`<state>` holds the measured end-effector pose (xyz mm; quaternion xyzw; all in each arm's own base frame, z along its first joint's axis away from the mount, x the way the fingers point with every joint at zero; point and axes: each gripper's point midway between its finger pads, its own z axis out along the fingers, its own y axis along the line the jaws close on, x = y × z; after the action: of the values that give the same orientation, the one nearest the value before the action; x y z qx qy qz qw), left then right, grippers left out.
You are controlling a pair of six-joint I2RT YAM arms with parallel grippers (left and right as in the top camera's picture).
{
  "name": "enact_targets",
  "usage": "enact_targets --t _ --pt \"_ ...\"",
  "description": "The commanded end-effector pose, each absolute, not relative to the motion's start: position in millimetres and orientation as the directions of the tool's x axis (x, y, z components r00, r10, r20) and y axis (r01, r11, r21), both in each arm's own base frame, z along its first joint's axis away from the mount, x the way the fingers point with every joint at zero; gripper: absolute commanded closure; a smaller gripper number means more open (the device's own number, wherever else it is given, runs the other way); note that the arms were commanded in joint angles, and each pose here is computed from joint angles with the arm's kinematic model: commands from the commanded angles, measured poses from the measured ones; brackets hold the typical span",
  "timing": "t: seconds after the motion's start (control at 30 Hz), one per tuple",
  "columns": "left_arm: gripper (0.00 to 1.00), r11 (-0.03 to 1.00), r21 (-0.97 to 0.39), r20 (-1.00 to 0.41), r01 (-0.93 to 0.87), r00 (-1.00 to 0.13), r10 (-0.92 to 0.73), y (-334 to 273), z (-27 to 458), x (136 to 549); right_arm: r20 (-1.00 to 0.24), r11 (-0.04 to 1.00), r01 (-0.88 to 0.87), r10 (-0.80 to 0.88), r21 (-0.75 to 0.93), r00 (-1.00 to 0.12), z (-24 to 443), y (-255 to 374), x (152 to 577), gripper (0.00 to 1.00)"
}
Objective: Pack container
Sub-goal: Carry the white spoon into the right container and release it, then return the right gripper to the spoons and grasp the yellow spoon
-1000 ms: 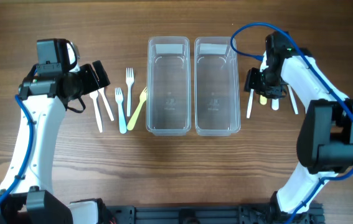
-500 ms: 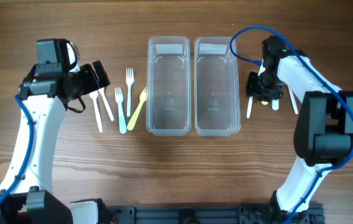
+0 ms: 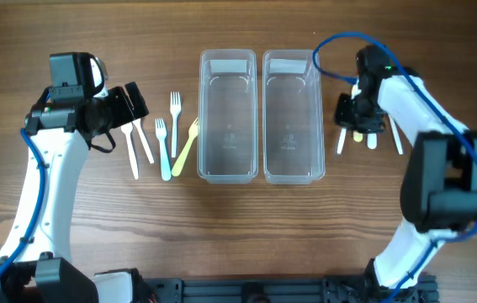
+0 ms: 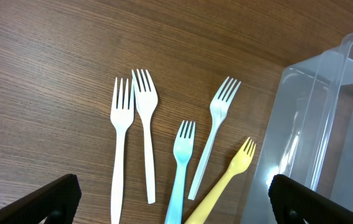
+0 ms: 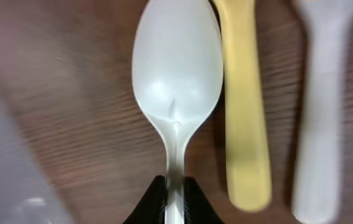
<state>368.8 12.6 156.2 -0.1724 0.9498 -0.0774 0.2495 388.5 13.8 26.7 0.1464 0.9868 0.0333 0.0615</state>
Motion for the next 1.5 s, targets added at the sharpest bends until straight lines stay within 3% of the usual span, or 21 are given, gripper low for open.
enact_targets --t 0.0,0.1,0.27,0.4,0.63,0.73,0.8,0.93,1.0,1.07,1.13,1.23,1.47 --pt "0.0 0.936 -0.224 -0.471 -0.272 -0.81 -0.349 15.9 163.6 373.3 -0.33 0.955 0.262 0.293 0.136 -0.897 110.7 11.6 402.5 0.93" --pt "0.0 0.936 -0.224 -0.471 -0.273 -0.81 -0.349 16.0 163.6 373.3 -0.427 0.952 0.192 0.28 0.238 -0.86 163.5 30.8 398.6 0.93" --pt "0.0 0.936 -0.224 -0.471 -0.272 -0.81 -0.349 15.9 163.6 373.3 -0.475 0.948 0.038 0.194 0.317 -0.858 196.1 83.7 385.0 0.94" --pt "0.0 0.936 -0.224 -0.471 -0.272 -0.81 -0.349 15.9 163.6 373.4 -0.424 0.949 -0.066 0.074 0.307 -0.903 164.0 136.0 372.6 0.93" --pt "0.0 0.936 -0.224 -0.471 -0.272 -0.81 -0.349 15.9 163.6 373.4 -0.264 0.959 -0.019 0.059 0.282 -0.963 70.7 162.0 368.9 0.88" --pt "0.0 0.936 -0.224 -0.471 -0.272 -0.81 -0.349 15.9 163.6 373.4 -0.221 0.95 -0.05 0.02 0.308 -0.975 60.3 169.0 362.4 0.76" --pt "0.0 0.936 -0.224 -0.471 -0.272 -0.81 -0.348 15.9 163.6 373.4 -0.226 0.942 -0.082 -0.006 0.325 -0.974 67.3 172.5 359.5 0.57" --pt "0.0 0.936 -0.224 -0.471 -0.272 -0.81 -0.348 16.0 163.6 373.4 -0.344 0.956 -0.083 0.02 0.28 -0.939 115.7 155.9 372.4 0.51" --pt "0.0 0.936 -0.224 -0.471 -0.272 -0.81 -0.349 15.9 163.6 373.4 -0.434 0.969 -0.064 0.047 0.237 -0.9 144.0 138.5 383.5 0.41" --pt "0.0 0.936 -0.224 -0.471 -0.272 -0.81 -0.349 15.9 163.6 373.4 -0.562 0.991 0.028 0.1 0.134 -0.821 179.8 97.1 397.1 0.32" --pt "0.0 0.936 -0.224 -0.471 -0.272 -0.81 -0.349 15.9 163.6 373.4 -0.628 0.99 0.129 0.134 0.055 -0.767 198.3 57.8 403.2 0.29" --pt "0.0 0.936 -0.224 -0.471 -0.272 -0.81 -0.348 15.9 163.6 373.4 -0.609 0.986 0.168 0.128 -0.009 -0.782 187.2 22.8 406.3 0.29" --pt "0.0 0.936 -0.224 -0.471 -0.272 -0.81 -0.349 15.9 163.6 373.4 -0.403 0.961 0.266 0.272 0.072 -0.874 94.0 -13.0 418.7 0.29"
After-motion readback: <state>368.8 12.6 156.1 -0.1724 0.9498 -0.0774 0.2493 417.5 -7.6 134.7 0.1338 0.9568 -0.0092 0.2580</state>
